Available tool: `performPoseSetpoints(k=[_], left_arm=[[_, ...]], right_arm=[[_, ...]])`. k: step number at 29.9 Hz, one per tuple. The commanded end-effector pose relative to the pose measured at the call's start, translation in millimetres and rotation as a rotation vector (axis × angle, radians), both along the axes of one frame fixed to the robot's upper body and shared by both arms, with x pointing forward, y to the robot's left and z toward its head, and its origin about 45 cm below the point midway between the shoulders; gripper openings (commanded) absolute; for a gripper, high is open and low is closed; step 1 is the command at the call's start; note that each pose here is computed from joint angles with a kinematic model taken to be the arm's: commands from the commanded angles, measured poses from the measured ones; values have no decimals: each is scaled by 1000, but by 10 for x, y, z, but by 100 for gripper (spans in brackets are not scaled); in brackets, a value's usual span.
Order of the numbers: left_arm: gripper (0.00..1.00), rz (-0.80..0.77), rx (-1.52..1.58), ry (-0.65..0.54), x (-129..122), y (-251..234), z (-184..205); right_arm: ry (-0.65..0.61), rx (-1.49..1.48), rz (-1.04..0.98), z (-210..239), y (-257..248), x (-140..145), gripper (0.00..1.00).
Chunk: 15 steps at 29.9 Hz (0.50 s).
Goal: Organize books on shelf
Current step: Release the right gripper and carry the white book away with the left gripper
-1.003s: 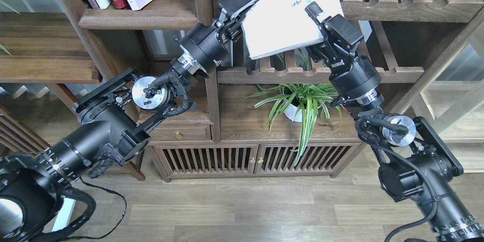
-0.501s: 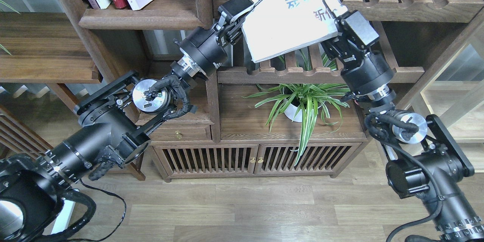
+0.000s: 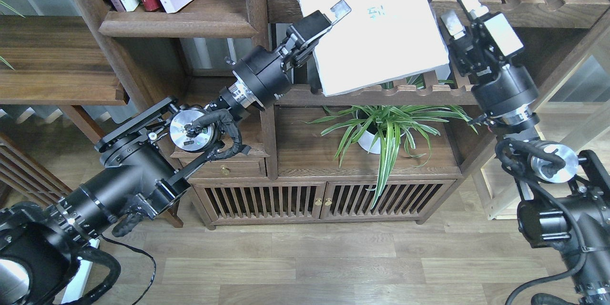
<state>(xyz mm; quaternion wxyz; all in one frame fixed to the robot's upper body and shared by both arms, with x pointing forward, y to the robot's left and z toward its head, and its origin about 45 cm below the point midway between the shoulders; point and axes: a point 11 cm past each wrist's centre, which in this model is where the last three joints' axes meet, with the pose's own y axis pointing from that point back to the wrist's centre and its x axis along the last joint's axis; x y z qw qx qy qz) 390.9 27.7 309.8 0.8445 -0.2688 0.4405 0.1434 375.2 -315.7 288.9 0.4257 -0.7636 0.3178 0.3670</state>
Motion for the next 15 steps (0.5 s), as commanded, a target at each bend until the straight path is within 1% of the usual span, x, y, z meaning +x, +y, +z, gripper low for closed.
performPoseSetpoints(k=[1,4,8,13,15], left_arm=[[0,-14,18,-46,-50,-34,53],[0,-35,30,-80,-115,-81,94],[0,-84,13,-124,-298,-149,195],[0,-71,81,-193,-369,173,201],[0,-58,116,-217,-362,305,198]], right_arm=[[-4,-2,-27,26,-108,7,78],[14,-16,-46,-20,-194,21,78],[53,-44,-82,-116,-363,35,79],[70,-64,-107,-144,-480,58,81],[78,-80,-115,-154,-528,57,81]])
